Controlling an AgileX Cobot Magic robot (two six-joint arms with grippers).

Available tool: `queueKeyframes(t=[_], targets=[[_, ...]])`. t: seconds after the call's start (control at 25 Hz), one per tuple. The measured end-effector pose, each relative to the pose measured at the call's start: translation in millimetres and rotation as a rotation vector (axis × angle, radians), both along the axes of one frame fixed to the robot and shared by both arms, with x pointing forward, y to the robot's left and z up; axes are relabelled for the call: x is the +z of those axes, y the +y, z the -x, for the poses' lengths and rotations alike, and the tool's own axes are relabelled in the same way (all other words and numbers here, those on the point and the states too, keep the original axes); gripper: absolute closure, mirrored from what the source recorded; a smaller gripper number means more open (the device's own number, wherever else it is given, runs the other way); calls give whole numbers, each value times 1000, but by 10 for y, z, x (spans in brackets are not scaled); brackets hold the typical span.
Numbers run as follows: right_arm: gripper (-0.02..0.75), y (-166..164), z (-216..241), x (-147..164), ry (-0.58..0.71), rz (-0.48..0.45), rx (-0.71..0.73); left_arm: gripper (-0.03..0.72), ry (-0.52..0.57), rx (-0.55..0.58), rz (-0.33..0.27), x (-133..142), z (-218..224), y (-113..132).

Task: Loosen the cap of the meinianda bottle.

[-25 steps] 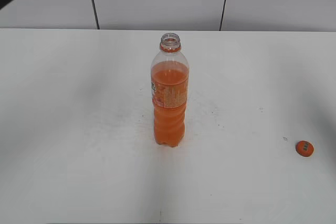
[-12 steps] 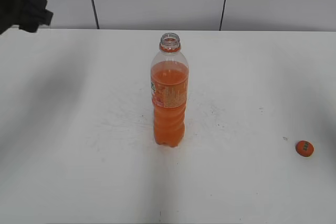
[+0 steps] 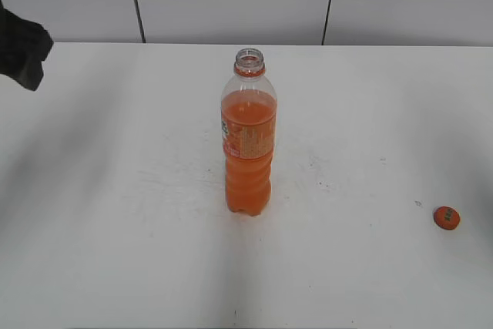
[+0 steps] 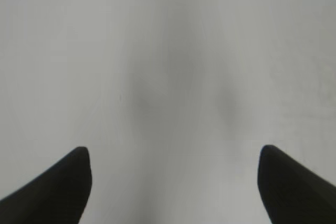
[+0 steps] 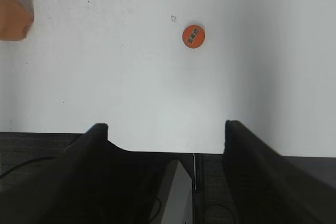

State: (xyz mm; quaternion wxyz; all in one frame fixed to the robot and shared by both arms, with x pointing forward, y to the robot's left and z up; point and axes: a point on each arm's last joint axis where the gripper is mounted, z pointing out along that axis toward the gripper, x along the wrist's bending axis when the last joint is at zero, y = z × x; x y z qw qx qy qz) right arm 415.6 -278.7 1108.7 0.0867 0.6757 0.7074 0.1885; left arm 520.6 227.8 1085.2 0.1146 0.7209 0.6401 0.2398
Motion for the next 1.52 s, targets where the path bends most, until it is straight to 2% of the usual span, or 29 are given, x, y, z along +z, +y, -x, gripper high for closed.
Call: queueKeyframes(t=[0.2, 0.48, 0.6, 0.76, 0.96, 1.28, 1.4, 1.52], targets=[[230, -4, 89, 67, -33, -8, -14, 102, 163, -2, -11, 95, 203, 34], [230, -19, 418, 175, -136, -16, -23, 108, 124, -20, 106, 324, 561, 75], [230, -32, 706, 147, -199, -19, -22, 109, 68, -25, 137, 450, 778, 145], [230, -47, 1044, -43, -246, -22, -22, 118, -5, -31, 161, 534, 1112, 268], [230, -67, 1402, -319, -313, -21, -22, 120, -179, -56, 212, 563, 1606, 450], [230, -116, 1772, -563, -472, 14, -25, 128, -265, -72, 231, 2, 2176, 660], [230, -154, 1868, -636, -533, 63, -20, 130, -352, -95, 246, -123, 2377, 732], [230, -161, 1902, -691, -554, 87, 1, 130, -484, -147, 250, -113, 2603, 812]])
